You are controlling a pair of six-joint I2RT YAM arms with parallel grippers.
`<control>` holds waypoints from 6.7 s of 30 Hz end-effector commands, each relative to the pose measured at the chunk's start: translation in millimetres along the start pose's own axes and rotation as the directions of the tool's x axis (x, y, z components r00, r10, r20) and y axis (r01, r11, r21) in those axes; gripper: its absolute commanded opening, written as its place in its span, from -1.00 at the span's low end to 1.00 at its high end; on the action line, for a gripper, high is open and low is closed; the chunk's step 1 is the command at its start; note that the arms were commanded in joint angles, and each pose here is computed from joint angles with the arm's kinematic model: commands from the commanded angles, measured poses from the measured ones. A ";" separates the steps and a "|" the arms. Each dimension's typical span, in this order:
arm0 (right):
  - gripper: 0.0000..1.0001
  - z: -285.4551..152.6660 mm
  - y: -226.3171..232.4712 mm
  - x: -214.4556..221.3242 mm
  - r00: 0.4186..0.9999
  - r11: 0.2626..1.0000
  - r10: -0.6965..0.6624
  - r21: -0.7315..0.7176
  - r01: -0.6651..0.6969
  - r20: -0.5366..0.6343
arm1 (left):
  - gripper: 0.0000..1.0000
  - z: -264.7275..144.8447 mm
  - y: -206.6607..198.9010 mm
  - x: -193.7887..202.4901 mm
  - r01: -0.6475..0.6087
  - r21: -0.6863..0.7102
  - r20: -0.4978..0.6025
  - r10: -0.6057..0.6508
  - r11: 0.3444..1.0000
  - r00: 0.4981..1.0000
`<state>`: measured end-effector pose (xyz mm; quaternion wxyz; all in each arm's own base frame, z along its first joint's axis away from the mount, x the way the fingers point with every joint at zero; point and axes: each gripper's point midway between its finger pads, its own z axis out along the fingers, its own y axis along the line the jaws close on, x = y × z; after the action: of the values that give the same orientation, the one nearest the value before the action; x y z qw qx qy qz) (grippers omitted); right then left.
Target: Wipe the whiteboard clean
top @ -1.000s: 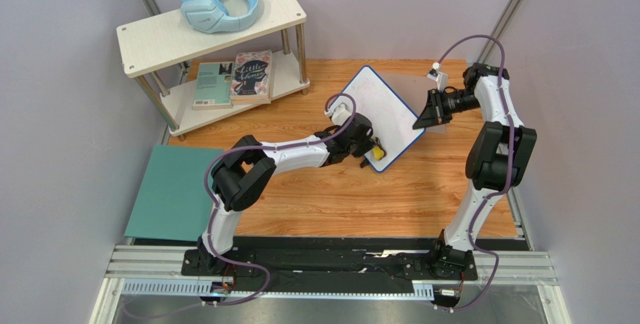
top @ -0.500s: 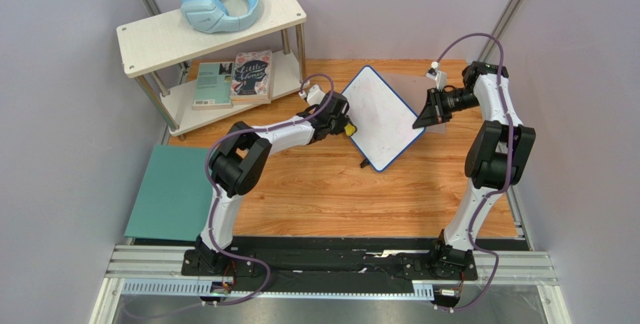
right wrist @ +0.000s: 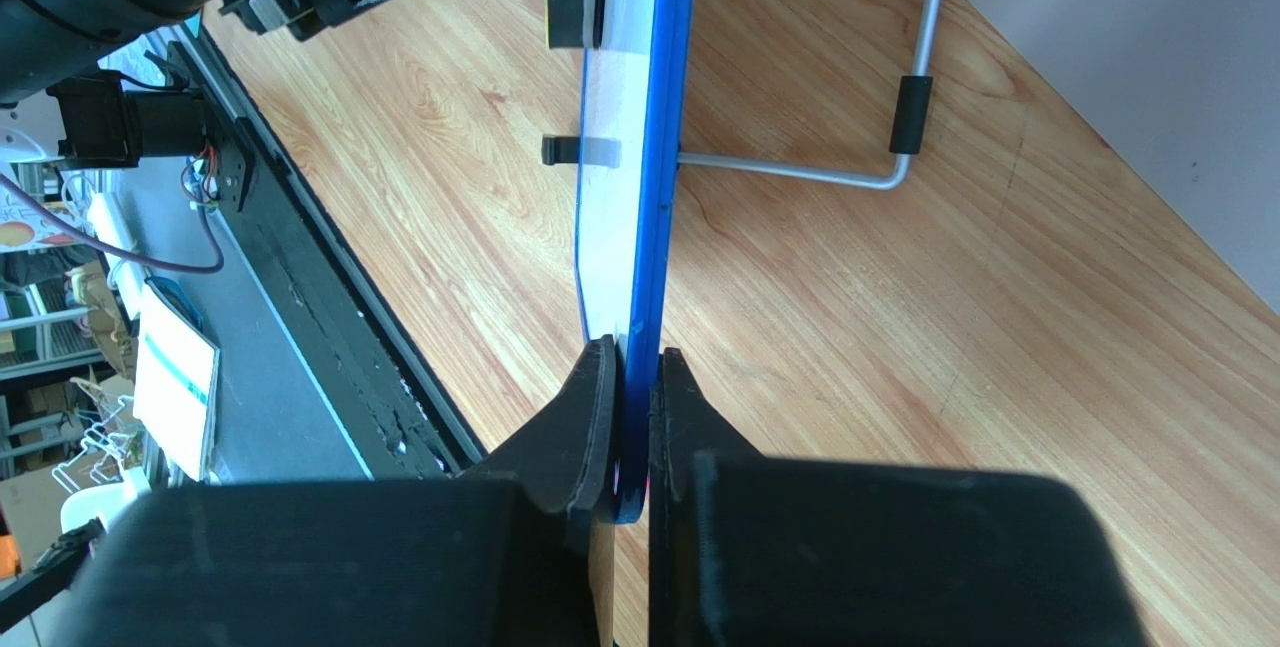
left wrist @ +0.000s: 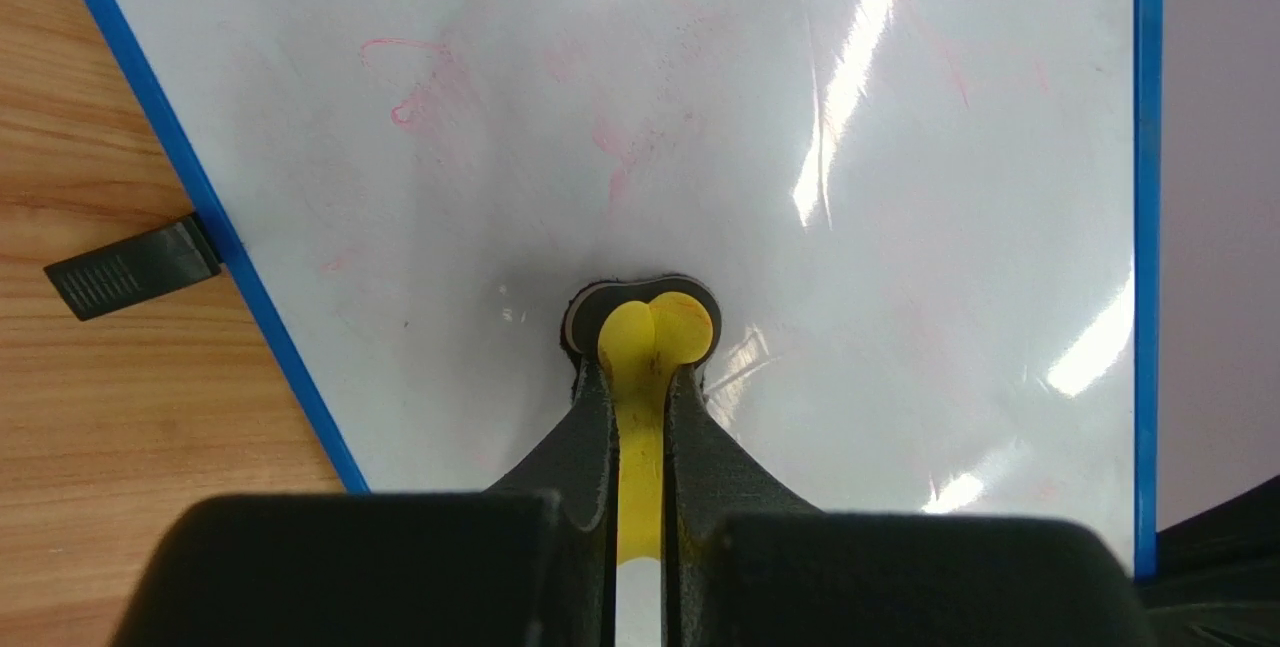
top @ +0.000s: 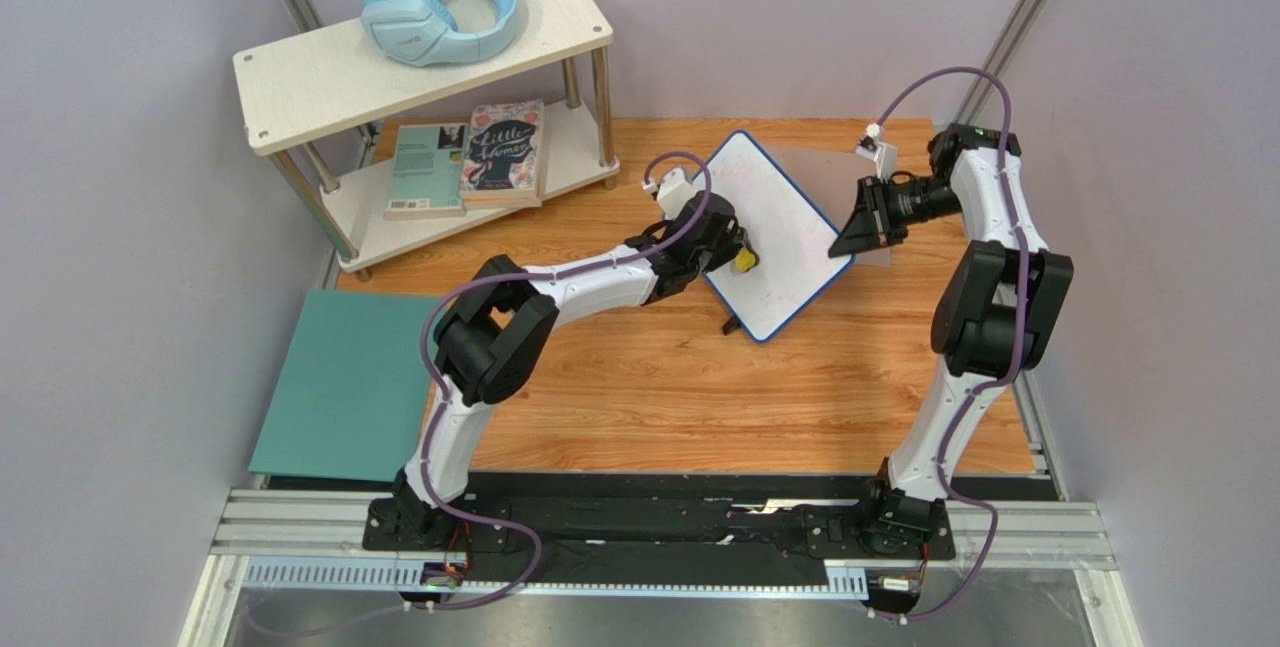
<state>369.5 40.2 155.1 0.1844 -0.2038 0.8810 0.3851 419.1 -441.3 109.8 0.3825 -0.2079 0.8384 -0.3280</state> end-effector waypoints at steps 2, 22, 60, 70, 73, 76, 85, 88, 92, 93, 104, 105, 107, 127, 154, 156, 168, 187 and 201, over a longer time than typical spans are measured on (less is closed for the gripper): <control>-1.00 -0.2 -1.8 9.1 0.987 0.990 -0.139 0.015 0.140 -0.086 | -1.00 14.1 -1.1 -8.4 0.055 0.048 -0.021 -0.054 0.997 0.998; -1.00 2.7 -2.6 10.2 0.988 0.991 -0.131 0.000 0.131 -0.085 | -1.00 32.2 23.6 -34.8 0.122 0.017 -0.026 -0.122 0.992 0.992; -1.00 1.6 -2.1 10.7 0.987 0.991 -0.133 -0.002 0.134 -0.093 | -1.00 43.8 57.3 -46.8 0.210 -0.117 0.024 -0.209 0.971 0.978; -1.00 0.1 -1.5 11.8 0.985 0.990 -0.140 0.001 0.141 -0.099 | -1.00 38.7 73.5 -64.9 0.235 -0.116 0.081 -0.227 0.965 0.971; -1.00 1.1 -0.7 12.5 0.985 0.990 -0.139 -0.004 0.140 -0.101 | -1.00 50.4 41.6 -74.2 0.213 -0.031 0.070 -0.210 0.977 0.975; -1.00 1.5 -0.8 14.4 0.983 0.989 -0.145 0.000 0.146 -0.115 | -1.00 60.1 9.5 -79.6 0.173 0.031 0.048 -0.174 0.984 0.984; -1.00 2.8 -2.6 15.1 0.980 0.988 -0.151 0.000 0.153 -0.129 | -1.00 67.9 -77.2 -76.8 0.102 0.176 0.015 -0.106 0.979 0.994; -1.00 2.6 -1.5 14.2 0.980 0.988 -0.151 -0.002 0.152 -0.128 | -1.00 72.3 -91.9 -69.3 0.090 0.204 0.006 -0.094 0.975 0.996; -1.00 3.1 -2.3 15.9 0.980 0.989 -0.150 -0.002 0.151 -0.135 | -1.00 80.2 -91.5 -58.2 0.088 0.212 -0.025 -0.085 0.973 0.996; -1.00 2.7 -2.7 16.6 0.979 0.988 -0.151 0.001 0.153 -0.138 | -1.00 81.9 -84.1 -57.3 0.074 0.195 -0.023 -0.070 0.978 0.997; -1.00 -0.2 -0.8 17.4 0.976 0.986 -0.164 0.008 0.167 -0.142 | -1.00 70.7 16.7 -76.7 0.020 -0.067 -0.018 -0.021 0.998 1.000; -1.00 -0.7 -0.4 16.7 0.976 0.985 -0.167 0.010 0.171 -0.140 | -1.00 65.4 25.5 -79.1 0.011 -0.096 -0.020 -0.013 0.995 1.000; -1.00 -2.2 0.4 14.7 0.975 0.984 -0.173 0.015 0.177 -0.136 | -1.00 61.9 38.8 -86.6 -0.003 -0.130 -0.008 0.002 0.991 1.000; -1.00 1.4 2.6 16.0 0.968 0.980 -0.188 0.027 0.195 -0.165 | -1.00 71.9 -96.8 -97.6 -0.181 0.225 0.102 0.162 0.957 0.982; -1.00 2.7 3.6 19.8 0.962 0.977 -0.203 0.034 0.212 -0.182 | -1.00 69.5 -26.8 -97.6 -0.200 0.139 -0.018 0.204 0.970 0.979; -1.00 2.2 3.1 19.9 0.961 0.976 -0.205 0.039 0.215 -0.184 | -1.00 68.5 -55.1 -100.4 -0.207 0.193 0.004 0.210 0.959 0.978; -1.00 1.5 0.3 22.9 0.958 0.975 -0.204 0.050 0.218 -0.203 | -1.00 80.0 -91.8 -87.4 -0.163 0.266 0.033 0.160 0.950 0.986; -1.00 1.0 3.8 19.9 0.960 0.975 -0.207 0.048 0.219 -0.186 | -1.00 26.5 88.6 -12.1 0.033 -0.175 -0.171 -0.063 0.984 0.983; -1.00 1.4 5.8 20.1 0.960 0.974 -0.209 0.048 0.222 -0.188 | -1.00 35.6 -63.7 -7.8 -0.280 0.255 -0.064 0.305 0.925 0.950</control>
<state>372.4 39.3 155.3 0.1853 -0.2354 0.8863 0.3532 475.3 -424.7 114.9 0.3944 -0.1055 0.8630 -0.2975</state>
